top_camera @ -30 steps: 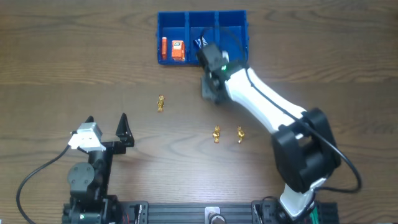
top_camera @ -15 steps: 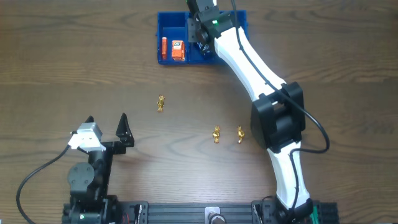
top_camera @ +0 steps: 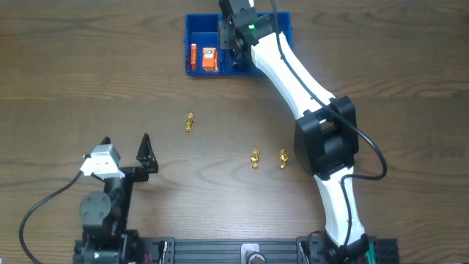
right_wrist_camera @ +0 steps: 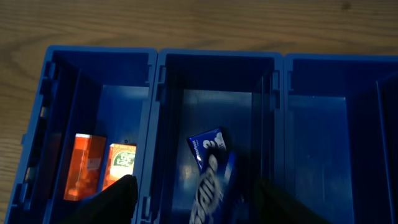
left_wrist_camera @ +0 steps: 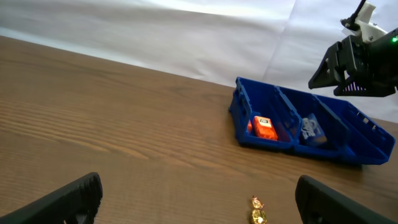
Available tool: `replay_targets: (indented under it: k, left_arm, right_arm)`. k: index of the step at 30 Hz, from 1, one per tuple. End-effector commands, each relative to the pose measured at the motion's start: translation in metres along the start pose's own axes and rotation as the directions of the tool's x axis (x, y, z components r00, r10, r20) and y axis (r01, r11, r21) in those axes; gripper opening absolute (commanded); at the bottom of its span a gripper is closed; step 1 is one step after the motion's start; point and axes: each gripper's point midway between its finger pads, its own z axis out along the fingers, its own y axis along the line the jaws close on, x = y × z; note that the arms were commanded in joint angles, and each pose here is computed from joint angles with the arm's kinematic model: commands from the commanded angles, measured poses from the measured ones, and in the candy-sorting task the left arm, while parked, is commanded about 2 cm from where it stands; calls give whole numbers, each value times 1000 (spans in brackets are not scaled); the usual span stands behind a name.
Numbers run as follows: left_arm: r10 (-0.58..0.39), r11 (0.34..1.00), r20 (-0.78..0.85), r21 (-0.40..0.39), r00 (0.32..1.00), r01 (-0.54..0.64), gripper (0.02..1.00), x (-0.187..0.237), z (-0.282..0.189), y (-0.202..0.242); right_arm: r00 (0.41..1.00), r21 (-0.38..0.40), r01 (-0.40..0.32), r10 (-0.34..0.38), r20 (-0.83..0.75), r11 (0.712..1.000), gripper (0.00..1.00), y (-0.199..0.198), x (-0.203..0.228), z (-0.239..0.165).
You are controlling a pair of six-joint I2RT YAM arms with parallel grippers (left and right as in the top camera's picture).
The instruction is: Sort Candies Into Trays
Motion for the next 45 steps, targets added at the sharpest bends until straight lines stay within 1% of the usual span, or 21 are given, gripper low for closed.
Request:
replay_targets:
  k: [1, 3, 4, 5, 6, 8, 11, 13, 14, 17, 19, 21, 23, 26, 31, 33, 34, 36, 40, 42, 45]
  left_arm:
    - [16, 1000, -50, -5, 999, -17, 998, 16, 1, 3]
    - [16, 1000, -50, -5, 999, -17, 998, 16, 1, 3]
    - [16, 1000, -50, -5, 999, -17, 998, 16, 1, 3]
    - [16, 1000, -50, -5, 999, -17, 996, 16, 1, 3]
    - [16, 1000, -50, -5, 999, -17, 998, 16, 1, 3]
    - [16, 1000, -50, -5, 999, -17, 998, 16, 1, 3]
    - [16, 1000, -50, -5, 999, -17, 998, 16, 1, 3]
    - [16, 1000, -50, -5, 999, -17, 996, 16, 1, 3]
    - [16, 1000, -50, -5, 999, -17, 998, 16, 1, 3]
    - [16, 1000, -50, -5, 999, -17, 998, 16, 1, 3]
    - [16, 1000, -50, -5, 999, -17, 998, 16, 1, 3]
    - [16, 1000, -50, -5, 999, -17, 998, 16, 1, 3]
    - [16, 1000, -50, -5, 999, -17, 998, 16, 1, 3]
    - [16, 1000, -50, -5, 999, -17, 998, 16, 1, 3]
    - [16, 1000, -50, -5, 999, -17, 998, 16, 1, 3]
    - [16, 1000, -50, -5, 999, -17, 998, 16, 1, 3]
    - [16, 1000, -50, -5, 999, -17, 998, 16, 1, 3]
    - [16, 1000, -50, -5, 999, -17, 996, 16, 1, 3]
    - [16, 1000, -50, -5, 999, -17, 998, 16, 1, 3]
    - [16, 1000, -50, -5, 999, -17, 998, 16, 1, 3]
    - [16, 1000, -50, -5, 999, -17, 998, 16, 1, 3]
  right_arm:
    - [998, -17, 55, -54, 22, 998, 638, 31, -1, -34]
    - [992, -31, 125, -125, 0, 992, 649, 64, 19, -60]
    - [984, -52, 172, -173, -32, 984, 652, 86, 39, -70]
    - [979, -65, 193, -197, -61, 979, 652, 100, 55, -74]
    - [975, -72, 196, -203, -95, 978, 652, 112, 75, -75]
    - [970, -71, 186, -194, -147, 980, 652, 125, 105, -72]
    - [956, -56, 161, -170, -238, 985, 654, 137, 153, -53]
    - [943, -22, 145, -144, -299, 989, 647, 140, 183, -37]
    - [938, -6, 138, -133, -320, 990, 645, 141, 193, -32]
    - [927, -3, 138, -131, -352, 990, 645, 146, 212, -21]
    - [918, 4, 142, -130, -373, 990, 645, 144, 220, -16]
    - [907, 37, 141, -115, -404, 989, 638, 136, 229, -16]
    - [905, 44, 140, -110, -410, 989, 641, 135, 231, -14]
    - [903, 60, 120, -84, -421, 991, 632, 131, 237, -4]
    - [901, 56, 97, -64, -430, 994, 509, 133, 240, -2]
    - [900, 61, 94, -58, -432, 994, 428, 132, 240, 0]
    - [898, 62, 93, -57, -437, 994, 358, 131, 241, 0]
    - [896, 60, 92, -56, -441, 994, 257, 131, 242, 0]
    - [891, 51, 87, -55, -450, 995, 196, 133, 244, -1]
    - [893, 52, 84, -52, -447, 995, 187, 132, 241, -1]
    - [903, 35, 85, -62, -425, 996, 183, 122, 216, -10]
